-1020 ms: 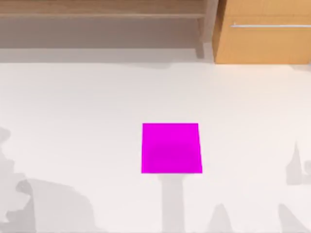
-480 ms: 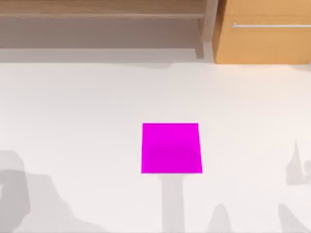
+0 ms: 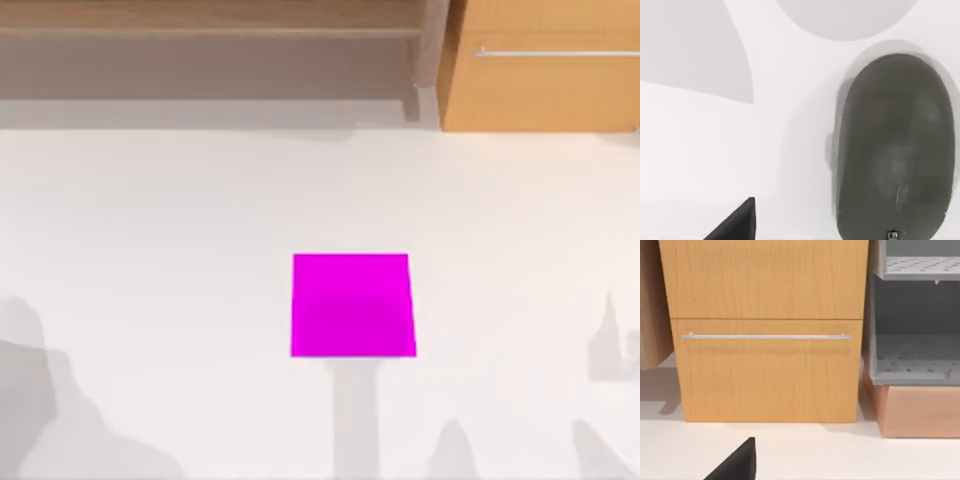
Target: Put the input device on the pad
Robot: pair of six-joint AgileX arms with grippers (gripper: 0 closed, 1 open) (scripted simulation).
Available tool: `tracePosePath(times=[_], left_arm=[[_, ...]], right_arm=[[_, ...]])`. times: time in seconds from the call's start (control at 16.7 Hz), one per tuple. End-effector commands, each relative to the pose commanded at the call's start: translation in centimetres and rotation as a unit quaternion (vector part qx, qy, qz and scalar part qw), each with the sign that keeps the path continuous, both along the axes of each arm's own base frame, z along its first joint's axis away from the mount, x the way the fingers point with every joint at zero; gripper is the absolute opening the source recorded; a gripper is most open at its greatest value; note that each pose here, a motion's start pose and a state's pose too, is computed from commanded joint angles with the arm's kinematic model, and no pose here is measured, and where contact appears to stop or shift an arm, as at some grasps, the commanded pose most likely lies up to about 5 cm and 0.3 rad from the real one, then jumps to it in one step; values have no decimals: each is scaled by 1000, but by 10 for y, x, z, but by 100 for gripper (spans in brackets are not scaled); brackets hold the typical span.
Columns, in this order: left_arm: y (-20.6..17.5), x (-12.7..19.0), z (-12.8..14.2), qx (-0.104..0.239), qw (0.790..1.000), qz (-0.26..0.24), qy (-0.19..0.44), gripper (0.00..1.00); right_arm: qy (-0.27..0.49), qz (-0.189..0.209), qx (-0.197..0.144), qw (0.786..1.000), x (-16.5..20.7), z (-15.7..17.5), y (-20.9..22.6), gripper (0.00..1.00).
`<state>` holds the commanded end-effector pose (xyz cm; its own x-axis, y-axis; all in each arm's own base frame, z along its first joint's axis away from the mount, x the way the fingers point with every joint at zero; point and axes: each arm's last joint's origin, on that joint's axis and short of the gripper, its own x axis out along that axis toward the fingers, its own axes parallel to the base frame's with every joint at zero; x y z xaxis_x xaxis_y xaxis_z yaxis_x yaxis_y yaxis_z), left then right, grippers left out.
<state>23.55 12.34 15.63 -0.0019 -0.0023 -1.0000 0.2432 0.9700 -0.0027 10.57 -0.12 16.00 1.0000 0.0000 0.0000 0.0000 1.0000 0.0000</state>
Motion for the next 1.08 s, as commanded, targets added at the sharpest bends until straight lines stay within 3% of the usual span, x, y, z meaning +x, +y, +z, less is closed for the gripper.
tracePosePath(times=[0.3, 0.66, 1.08], left_arm=[[-1, -3, -52, 1, 1000, 0, -2, 100], [-2, -5, -60, 0, 1000, 0, 1, 100], [-2, -5, -60, 0, 1000, 0, 1, 47]], right_arm=[[0, 0, 0, 1000, 0, 0, 0, 100], [0, 0, 0, 1000, 0, 0, 0, 100], [0, 0, 0, 1000, 0, 0, 0, 100]])
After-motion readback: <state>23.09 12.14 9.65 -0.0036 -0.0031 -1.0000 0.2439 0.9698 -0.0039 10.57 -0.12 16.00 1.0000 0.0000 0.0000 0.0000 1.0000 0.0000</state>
